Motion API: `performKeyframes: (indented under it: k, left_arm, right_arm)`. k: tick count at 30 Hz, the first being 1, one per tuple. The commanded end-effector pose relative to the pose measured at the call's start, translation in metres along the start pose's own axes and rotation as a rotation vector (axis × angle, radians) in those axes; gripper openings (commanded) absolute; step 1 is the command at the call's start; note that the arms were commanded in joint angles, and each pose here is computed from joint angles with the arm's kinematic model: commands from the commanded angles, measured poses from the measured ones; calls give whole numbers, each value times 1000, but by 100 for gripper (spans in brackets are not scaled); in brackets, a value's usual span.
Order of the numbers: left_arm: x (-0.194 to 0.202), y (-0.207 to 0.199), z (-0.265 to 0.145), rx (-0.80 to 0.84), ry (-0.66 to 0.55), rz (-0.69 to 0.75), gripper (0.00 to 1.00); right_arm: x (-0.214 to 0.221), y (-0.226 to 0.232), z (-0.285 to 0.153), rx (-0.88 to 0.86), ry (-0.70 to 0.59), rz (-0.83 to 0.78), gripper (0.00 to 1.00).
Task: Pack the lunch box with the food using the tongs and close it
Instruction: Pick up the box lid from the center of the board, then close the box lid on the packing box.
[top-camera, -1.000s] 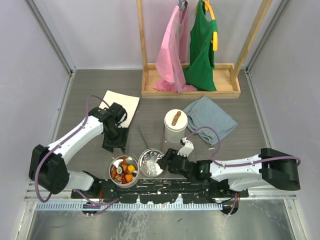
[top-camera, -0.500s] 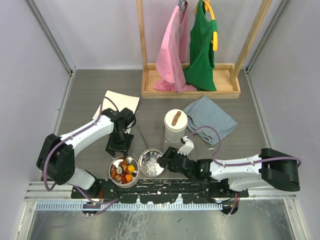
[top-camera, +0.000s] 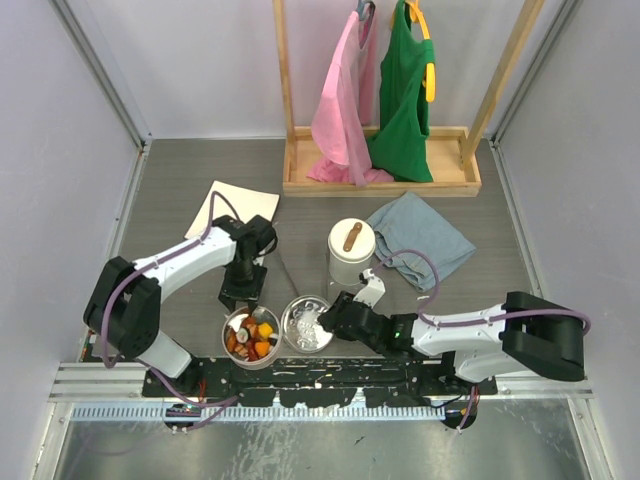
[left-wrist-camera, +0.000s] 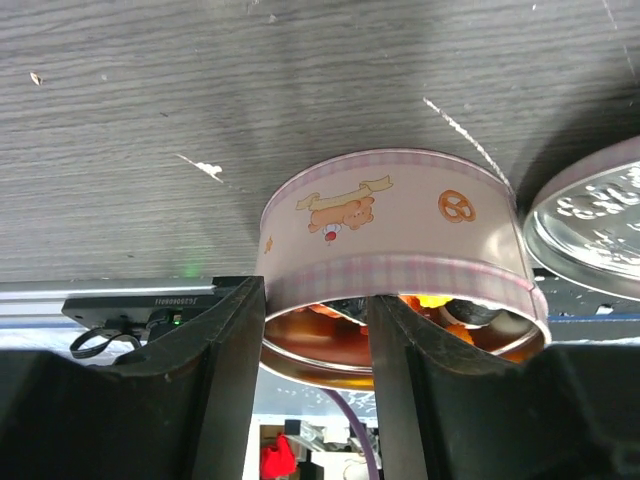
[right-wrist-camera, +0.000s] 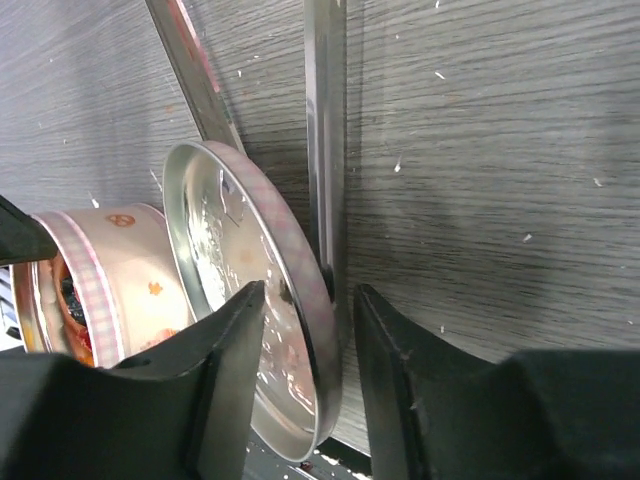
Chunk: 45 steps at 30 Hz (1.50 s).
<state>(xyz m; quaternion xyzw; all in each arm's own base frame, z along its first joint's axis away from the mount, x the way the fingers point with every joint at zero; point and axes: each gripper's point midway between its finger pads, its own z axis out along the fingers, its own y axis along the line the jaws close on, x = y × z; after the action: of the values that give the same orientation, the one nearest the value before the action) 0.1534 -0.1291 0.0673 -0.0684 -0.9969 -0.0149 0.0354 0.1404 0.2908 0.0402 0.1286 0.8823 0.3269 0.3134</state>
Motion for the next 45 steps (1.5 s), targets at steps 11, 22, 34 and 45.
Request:
performKeyframes:
  k: [11,22,34,45]
  left_arm:
    - [-72,5,-9,-75,-230,-164,41]
    - [-101,11,-22,6,-326,-310,45]
    - [-83,29,-103,318,-593,-547,86]
    - [-48,-41,-107,1151,-280,-910,96]
  right_arm:
    - [-23,12,-13,-72,-74,-3,17]
    - [-50,39,-39,-185,-149,-141,2]
    - [-86,101,-75,-357,-277,-667,2]
    - [-103,149,-87,-399,-629,-1363,2]
